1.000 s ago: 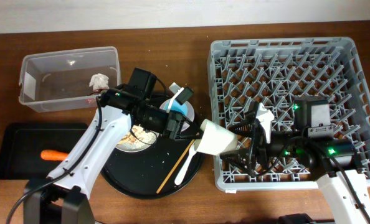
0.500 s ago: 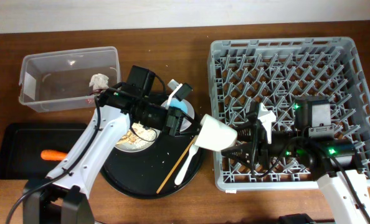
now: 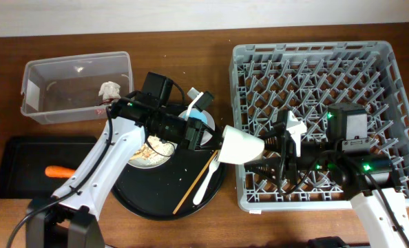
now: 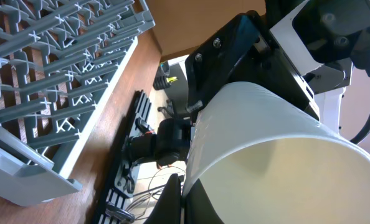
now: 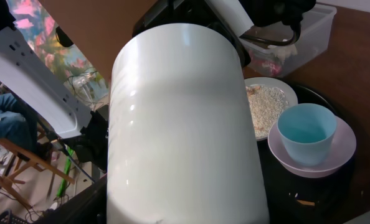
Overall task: Sort waste into correct bins and load items into the dishwasher rack
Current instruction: 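Hand the white cup from the left gripper to the right gripper, then place the white cup upside down in the rack with the right gripper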
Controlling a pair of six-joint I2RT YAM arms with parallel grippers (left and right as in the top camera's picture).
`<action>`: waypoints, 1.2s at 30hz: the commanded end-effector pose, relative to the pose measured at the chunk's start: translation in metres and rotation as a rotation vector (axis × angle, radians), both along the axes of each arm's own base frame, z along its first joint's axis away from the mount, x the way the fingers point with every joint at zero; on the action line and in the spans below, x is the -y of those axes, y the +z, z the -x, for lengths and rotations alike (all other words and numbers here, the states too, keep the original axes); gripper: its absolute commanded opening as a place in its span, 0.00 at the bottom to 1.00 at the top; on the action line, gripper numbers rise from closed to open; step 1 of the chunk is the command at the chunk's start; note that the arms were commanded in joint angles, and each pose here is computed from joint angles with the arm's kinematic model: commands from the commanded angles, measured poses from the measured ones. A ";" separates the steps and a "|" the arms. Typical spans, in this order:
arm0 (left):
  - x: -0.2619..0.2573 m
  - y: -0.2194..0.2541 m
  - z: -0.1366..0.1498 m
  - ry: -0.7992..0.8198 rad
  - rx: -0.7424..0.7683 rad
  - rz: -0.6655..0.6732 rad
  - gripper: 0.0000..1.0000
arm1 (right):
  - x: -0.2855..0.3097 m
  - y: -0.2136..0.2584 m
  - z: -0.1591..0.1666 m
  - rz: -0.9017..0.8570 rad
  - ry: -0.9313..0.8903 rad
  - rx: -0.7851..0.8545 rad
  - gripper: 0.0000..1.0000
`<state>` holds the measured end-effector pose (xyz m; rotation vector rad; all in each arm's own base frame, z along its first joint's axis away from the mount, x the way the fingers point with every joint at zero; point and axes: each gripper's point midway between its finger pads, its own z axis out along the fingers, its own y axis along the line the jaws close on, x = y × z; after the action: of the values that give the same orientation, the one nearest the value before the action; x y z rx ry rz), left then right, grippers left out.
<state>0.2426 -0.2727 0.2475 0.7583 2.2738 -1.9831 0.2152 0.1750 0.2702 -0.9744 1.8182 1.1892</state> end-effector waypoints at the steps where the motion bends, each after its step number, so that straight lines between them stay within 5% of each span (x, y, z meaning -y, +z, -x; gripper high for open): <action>1: 0.008 0.012 0.011 -0.035 0.038 0.016 0.00 | -0.004 0.012 0.002 -0.036 0.033 0.028 0.63; 3: 0.008 0.011 0.010 -0.033 0.043 0.011 0.01 | -0.004 0.012 0.002 -0.036 0.033 0.028 0.61; 9: 0.000 -0.028 -0.009 0.054 0.126 -0.212 0.23 | -0.003 0.010 0.001 -0.027 0.024 0.030 0.53; 14: -0.046 -0.072 -0.041 0.234 0.116 -0.523 0.22 | 0.016 -0.019 -0.028 0.146 -0.187 -0.048 0.52; 16: -0.062 -0.075 -0.049 0.279 0.096 -0.549 0.22 | 0.020 -0.022 -0.031 0.166 -0.219 -0.061 0.50; 19: -0.101 -0.086 -0.066 0.387 0.064 -0.640 0.22 | 0.041 -0.032 -0.049 0.274 -0.391 -0.108 0.49; 25: -0.180 -0.121 -0.068 0.507 0.040 -1.025 0.24 | 0.123 -0.022 -0.060 0.568 -0.882 -0.225 0.49; 36: -0.181 -0.122 -0.067 0.505 0.037 -1.033 0.24 | 0.316 -0.060 -0.018 0.566 -1.581 -0.736 0.49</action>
<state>0.3086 -0.0934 0.1206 0.1533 2.9889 -0.5259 0.2423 -0.1038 0.2170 0.6398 2.5675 -0.0244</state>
